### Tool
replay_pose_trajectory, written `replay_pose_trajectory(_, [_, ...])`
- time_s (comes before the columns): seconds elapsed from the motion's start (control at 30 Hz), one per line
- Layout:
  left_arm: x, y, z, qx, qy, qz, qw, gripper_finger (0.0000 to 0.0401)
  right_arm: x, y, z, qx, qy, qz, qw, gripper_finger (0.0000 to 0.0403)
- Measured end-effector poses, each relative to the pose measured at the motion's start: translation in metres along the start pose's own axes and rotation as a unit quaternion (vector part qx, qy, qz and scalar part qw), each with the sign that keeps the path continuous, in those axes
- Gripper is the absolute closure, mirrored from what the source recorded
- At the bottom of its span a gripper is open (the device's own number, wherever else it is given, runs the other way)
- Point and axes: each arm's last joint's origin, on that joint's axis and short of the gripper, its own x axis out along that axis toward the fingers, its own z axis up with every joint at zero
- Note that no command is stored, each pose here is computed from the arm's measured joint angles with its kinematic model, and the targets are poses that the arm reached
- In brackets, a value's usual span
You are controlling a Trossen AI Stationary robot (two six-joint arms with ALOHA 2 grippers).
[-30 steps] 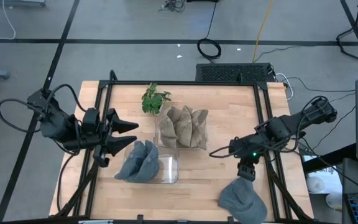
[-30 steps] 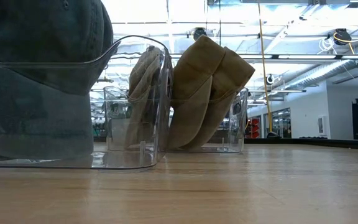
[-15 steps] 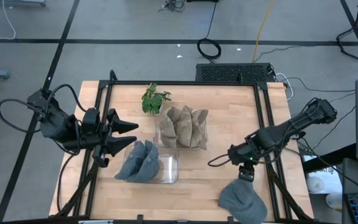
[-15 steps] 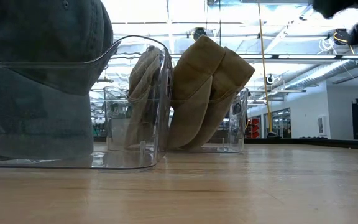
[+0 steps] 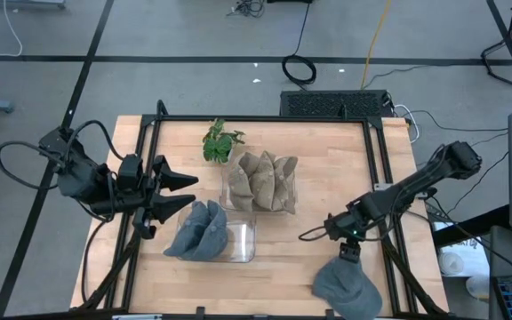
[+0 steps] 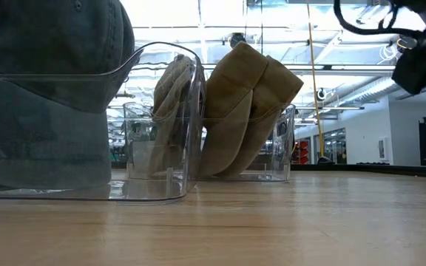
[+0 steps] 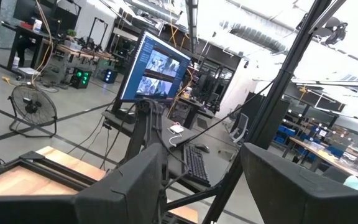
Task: Pick & Place hat
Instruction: Put the blue cap into the bottom transparent bin
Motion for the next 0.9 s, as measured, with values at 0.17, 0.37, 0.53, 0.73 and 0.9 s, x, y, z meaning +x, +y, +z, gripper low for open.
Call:
replay_pose_trajectory(0.17, [0.0,0.0,-0.001,0.004,0.003,0.001,1.0,0.0171,0.017,-0.001,-0.003,-0.01,-0.012,0.031,0.999,0.0206])
replay_pose_trajectory(0.37, [0.0,0.001,-0.002,0.009,0.006,0.003,1.0,0.0171,0.03,-0.005,-0.007,0.003,0.002,0.06,0.998,0.0223])
replay_pose_trajectory(0.53, [0.001,0.002,-0.002,0.012,0.007,0.008,1.0,0.0171,0.031,-0.003,-0.009,-0.003,0.014,0.07,0.997,0.0307])
replay_pose_trajectory(0.73, [0.001,0.002,-0.002,0.012,0.007,0.007,1.0,0.0171,0.031,-0.003,-0.009,0.007,0.022,0.076,0.997,0.0393])
replay_pose_trajectory(0.9, [0.001,0.002,-0.002,0.007,0.007,0.007,1.0,0.0171,0.027,0.0,-0.009,0.009,0.019,0.082,0.996,0.0401])
